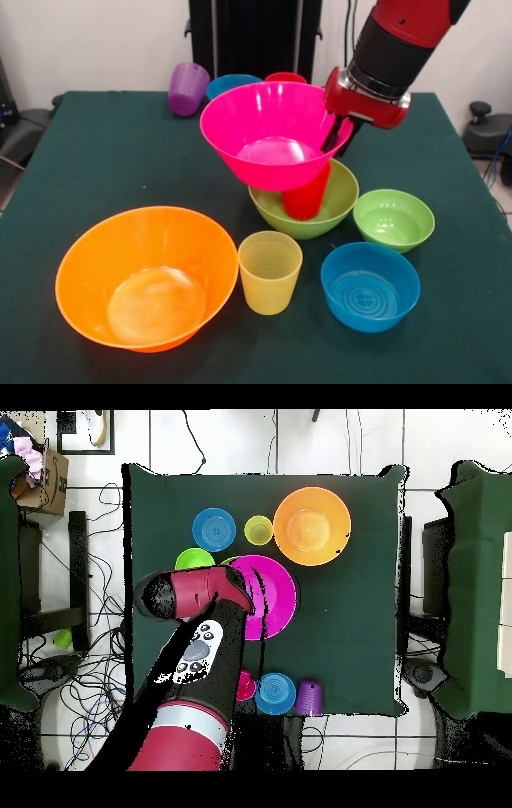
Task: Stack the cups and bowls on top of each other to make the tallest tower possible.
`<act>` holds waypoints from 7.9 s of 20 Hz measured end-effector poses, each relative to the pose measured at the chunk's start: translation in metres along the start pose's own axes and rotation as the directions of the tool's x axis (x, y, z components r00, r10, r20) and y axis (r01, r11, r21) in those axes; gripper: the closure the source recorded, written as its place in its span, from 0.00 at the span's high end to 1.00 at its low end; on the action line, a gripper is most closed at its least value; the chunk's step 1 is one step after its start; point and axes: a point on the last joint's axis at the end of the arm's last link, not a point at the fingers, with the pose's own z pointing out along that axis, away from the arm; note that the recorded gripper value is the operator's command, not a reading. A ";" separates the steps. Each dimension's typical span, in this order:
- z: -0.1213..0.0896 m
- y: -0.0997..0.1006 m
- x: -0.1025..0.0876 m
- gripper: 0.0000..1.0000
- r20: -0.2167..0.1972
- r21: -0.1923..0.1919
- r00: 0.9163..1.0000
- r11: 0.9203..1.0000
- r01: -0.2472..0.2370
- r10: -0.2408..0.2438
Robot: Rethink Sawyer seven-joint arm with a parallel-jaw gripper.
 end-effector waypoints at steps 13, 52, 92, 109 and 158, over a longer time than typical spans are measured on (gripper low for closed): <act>0.000 -0.001 -0.001 0.00 -0.001 -0.003 1.000 1.000 -0.003 0.003; 0.010 -0.018 -0.042 0.00 0.262 -0.189 0.960 0.981 -0.046 0.095; -0.030 0.019 0.052 0.00 -0.127 -0.147 0.990 0.988 0.042 -0.061; -0.070 -0.019 0.048 0.00 -0.219 -0.122 0.975 0.992 -0.002 -0.025; -0.005 -0.017 0.054 0.00 -0.155 -0.070 0.979 0.990 0.126 -0.136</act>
